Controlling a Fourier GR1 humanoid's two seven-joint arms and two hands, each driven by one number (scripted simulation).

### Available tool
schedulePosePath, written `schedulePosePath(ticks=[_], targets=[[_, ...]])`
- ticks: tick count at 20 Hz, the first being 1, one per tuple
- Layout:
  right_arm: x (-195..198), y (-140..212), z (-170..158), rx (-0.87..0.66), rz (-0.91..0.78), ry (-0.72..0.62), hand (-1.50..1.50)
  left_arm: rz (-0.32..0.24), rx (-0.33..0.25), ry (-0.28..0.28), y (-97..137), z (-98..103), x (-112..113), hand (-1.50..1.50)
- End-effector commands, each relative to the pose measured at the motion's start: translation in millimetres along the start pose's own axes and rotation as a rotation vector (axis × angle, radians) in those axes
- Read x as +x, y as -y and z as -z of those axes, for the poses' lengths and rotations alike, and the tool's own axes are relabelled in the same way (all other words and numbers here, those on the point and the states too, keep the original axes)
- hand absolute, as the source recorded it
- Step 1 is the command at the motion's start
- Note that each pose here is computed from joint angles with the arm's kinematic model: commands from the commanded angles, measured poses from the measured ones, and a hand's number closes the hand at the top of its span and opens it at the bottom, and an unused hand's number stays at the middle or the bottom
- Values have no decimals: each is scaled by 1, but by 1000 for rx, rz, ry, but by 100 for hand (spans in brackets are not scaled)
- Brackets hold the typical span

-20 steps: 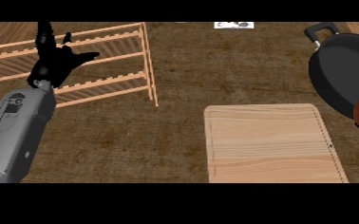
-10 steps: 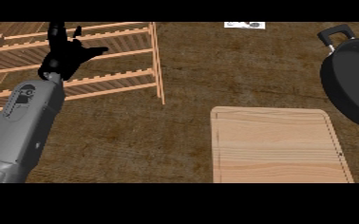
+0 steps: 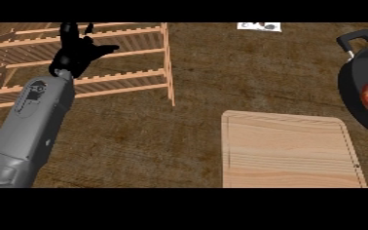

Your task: Pick the squash from the cutting board and place it in the pot

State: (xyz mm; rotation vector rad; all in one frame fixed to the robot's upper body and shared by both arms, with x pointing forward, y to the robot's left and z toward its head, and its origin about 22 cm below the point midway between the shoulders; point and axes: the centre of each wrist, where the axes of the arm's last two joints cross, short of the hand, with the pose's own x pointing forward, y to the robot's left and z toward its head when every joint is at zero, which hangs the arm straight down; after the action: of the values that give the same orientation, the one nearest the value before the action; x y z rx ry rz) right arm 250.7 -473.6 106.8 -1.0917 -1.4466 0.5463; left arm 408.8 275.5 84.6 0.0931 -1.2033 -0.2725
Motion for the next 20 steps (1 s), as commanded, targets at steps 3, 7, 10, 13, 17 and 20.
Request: schedulePosePath(ticks=[3,7,10,13,17,20], targets=[[-6,-34,8,142,164,3,-150,-128,75,333,12,-9,36,0],[-3,-48,17,105,407,41,-150,-134,78,295,12,-4,28,0],[-2,-42,27,65,540,55,-150,-137,110,292,-3,-5,28,0],[-12,-30,32,22,619,40,-150,-148,93,276,4,-2,27,0],[-31,-12,30,23,692,22,-150,-148,125,286,-9,-4,30,0],[-44,8,28,17,719,23,-150,-139,122,271,-15,-4,26,0]])
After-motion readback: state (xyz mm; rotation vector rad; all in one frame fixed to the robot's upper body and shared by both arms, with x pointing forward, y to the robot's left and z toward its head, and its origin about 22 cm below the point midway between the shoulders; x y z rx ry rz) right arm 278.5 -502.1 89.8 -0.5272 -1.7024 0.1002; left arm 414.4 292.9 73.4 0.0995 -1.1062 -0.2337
